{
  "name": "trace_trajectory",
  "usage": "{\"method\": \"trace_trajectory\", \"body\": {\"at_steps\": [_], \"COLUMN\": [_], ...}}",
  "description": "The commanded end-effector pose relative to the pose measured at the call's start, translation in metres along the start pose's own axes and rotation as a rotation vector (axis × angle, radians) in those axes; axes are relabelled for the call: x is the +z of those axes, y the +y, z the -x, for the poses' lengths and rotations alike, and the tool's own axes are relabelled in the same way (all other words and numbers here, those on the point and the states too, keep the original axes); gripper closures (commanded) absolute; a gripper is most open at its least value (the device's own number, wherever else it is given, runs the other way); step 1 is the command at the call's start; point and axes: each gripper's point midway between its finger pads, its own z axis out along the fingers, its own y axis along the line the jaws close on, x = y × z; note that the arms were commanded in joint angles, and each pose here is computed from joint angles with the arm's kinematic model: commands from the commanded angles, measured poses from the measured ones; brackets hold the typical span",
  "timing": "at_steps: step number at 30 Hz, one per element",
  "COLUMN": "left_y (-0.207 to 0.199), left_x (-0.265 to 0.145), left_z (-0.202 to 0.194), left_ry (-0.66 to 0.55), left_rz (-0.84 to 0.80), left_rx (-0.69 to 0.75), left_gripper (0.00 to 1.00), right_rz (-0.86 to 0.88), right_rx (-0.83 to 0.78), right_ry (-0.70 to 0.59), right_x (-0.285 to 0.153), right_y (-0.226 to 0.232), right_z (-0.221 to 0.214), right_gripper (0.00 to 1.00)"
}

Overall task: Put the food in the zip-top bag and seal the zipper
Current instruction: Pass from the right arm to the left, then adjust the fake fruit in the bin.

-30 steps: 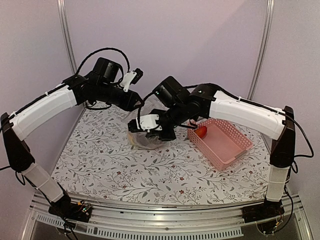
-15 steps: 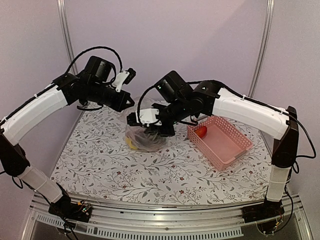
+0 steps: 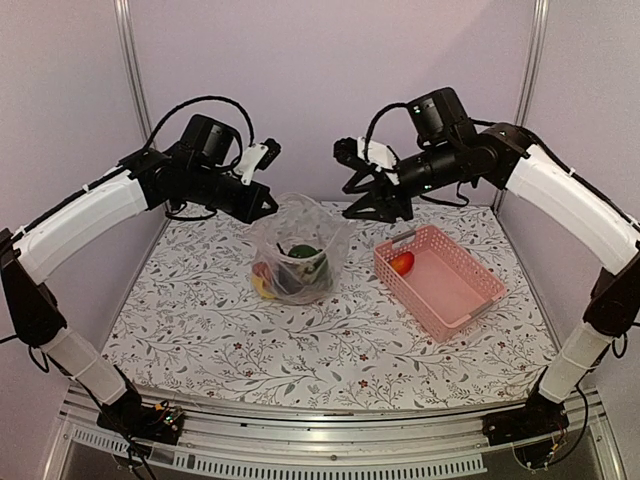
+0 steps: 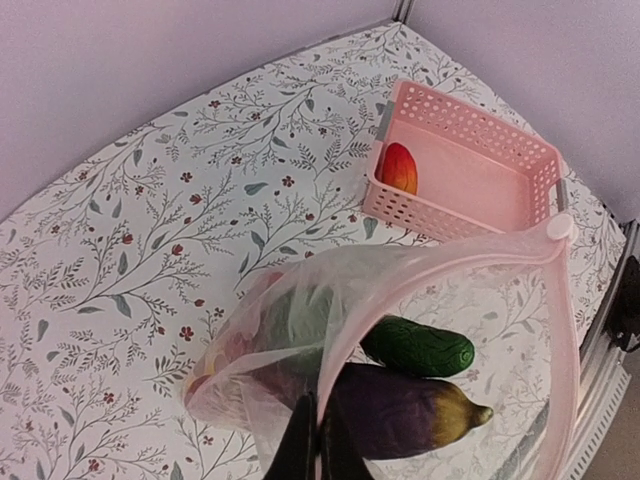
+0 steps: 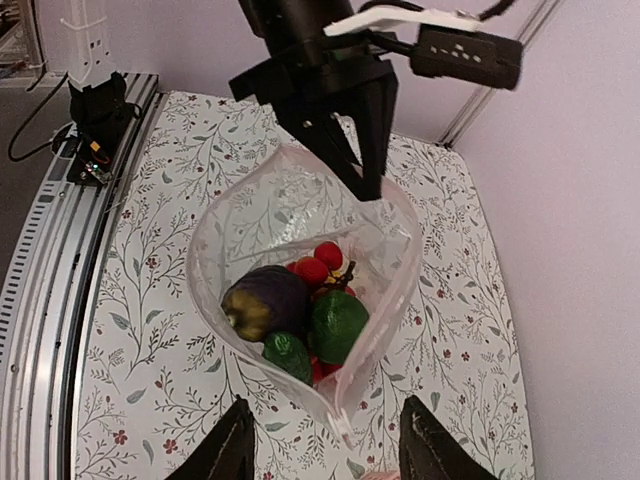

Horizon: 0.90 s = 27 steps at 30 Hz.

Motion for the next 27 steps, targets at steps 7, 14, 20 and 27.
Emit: {"method": "trace_trajectory", "body": {"at_steps": [7,14,20,27], "left_y": [-0.005,-0.002,0.000,0.000], "left_x": [0.000,-0.002,-0.002,-0.004], "left_z": [0.010,0.006,0.004,0.006], "left_ry": [-0.040,-0.031,-0.030,-0.039], "left_rz": [-0.044,-0.028,-0.022,-0.013], "left_rx": [-0.005,-0.005,-0.016,-0.025], "left_gripper": [1.00,1.00,1.00,1.00], "right_rz": [-0.086,-0.222,-0.272,-0.287], "right_rx": [0.417,0.600,0.725,0.806], "right_ry": [0.055,0.206,0.313,0.369], "right_x": [-0.057,-0.055,-0.029,-0.003], "right_y": [-0.057,-0.085,-0.094,-0.109], "right_z": [-0.142,-0.227,-0.279,-0.313], "right_gripper": [0.51,0.53,0.53,0.52]}}
